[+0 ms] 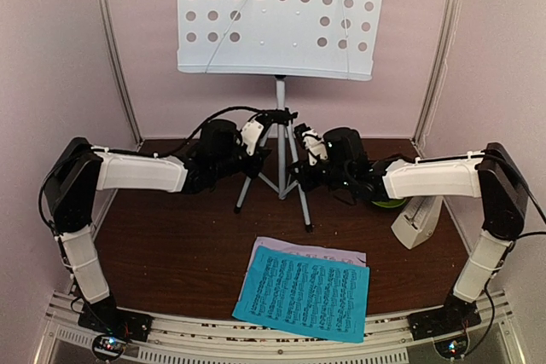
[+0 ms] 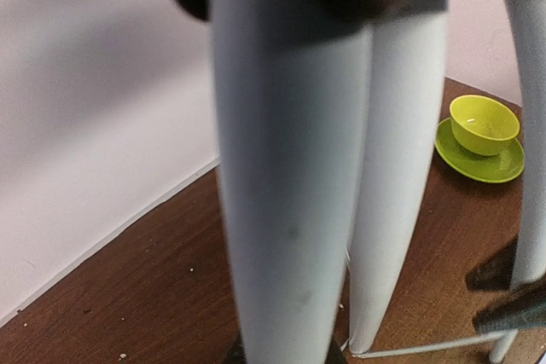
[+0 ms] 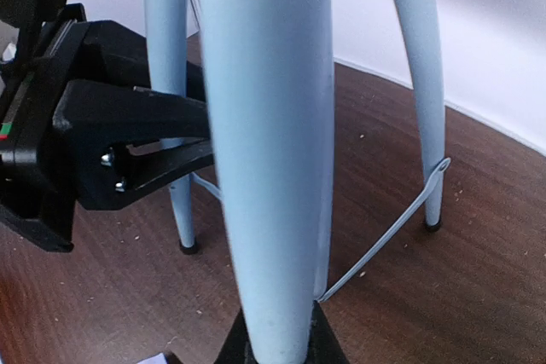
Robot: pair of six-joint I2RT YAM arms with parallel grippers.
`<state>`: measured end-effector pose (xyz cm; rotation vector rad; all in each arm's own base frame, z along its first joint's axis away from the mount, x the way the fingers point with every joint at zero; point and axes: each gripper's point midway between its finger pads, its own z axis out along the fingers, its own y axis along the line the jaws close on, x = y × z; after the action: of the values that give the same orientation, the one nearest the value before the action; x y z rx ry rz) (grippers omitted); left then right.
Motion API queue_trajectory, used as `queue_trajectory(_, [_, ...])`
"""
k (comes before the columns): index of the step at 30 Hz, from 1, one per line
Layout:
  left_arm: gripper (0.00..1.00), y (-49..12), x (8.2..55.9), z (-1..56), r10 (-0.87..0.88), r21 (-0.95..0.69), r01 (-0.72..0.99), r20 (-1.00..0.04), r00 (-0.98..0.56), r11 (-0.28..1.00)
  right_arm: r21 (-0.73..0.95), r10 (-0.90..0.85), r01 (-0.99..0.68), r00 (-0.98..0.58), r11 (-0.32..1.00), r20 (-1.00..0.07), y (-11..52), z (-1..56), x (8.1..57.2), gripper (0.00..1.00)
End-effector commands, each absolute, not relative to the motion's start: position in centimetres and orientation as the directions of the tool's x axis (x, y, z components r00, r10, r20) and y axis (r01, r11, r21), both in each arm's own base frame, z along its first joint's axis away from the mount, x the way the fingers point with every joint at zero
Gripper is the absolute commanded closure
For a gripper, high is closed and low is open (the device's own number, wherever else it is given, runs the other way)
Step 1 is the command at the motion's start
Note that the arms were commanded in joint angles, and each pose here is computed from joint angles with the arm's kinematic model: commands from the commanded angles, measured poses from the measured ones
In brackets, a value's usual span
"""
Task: Set up the instrument practice props
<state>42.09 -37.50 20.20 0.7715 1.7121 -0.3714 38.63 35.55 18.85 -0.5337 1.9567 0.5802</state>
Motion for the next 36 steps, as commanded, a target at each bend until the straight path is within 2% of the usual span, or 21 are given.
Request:
queue_trajectory(1, [1.00, -36.8, 40.8, 21.4, 0.293, 0.142, 0.672, -0.949, -0.116, 0.727, 0.167, -0.095, -0.560, -0.409, 0.811, -0.908, 34.5, 19.6, 39.8, 1.00])
queue_trajectory(10, [1.00, -33.7, 39.2, 21.7, 0.391, 0.287, 0.629, -0.920, -0.030, 0.723, 0.102, -0.161, -0.565, -0.396, 0.819, -0.904, 32.5, 18.3, 38.7, 1.00])
queue_trajectory(18, [1.00, -32.0, 38.6, 19.9, 0.397, 0.292, 0.594, -0.916, -0.050, 0.750, 0.037, -0.193, -0.503, -0.397, 0.863, -0.897, 28.7, 17.4, 39.6, 1.00])
queue_trajectory(25, [1.00, -32.5, 40.2, 18.5, 0.399, 0.305, 0.557, -0.916, -0.051, 0.772, -0.030, -0.213, -0.442, -0.371, 0.896, -0.904, 25.3, 17.7, 42.6, 1.00])
queue_trajectory(32, [1.00, -34.5, 42.5, 18.7, 0.429, 0.355, 0.546, -0.903, -0.008, 0.759, -0.080, -0.256, -0.458, -0.336, 0.885, -0.907, 25.8, 17.8, 44.8, 1.00])
queue_trajectory(36, [1.00, -34.5, 42.4, 19.0, 0.436, 0.362, 0.555, -0.900, 0.000, 0.749, -0.082, -0.264, -0.475, -0.330, 0.876, -0.906, 25.8, 18.2, 44.3, 1.00])
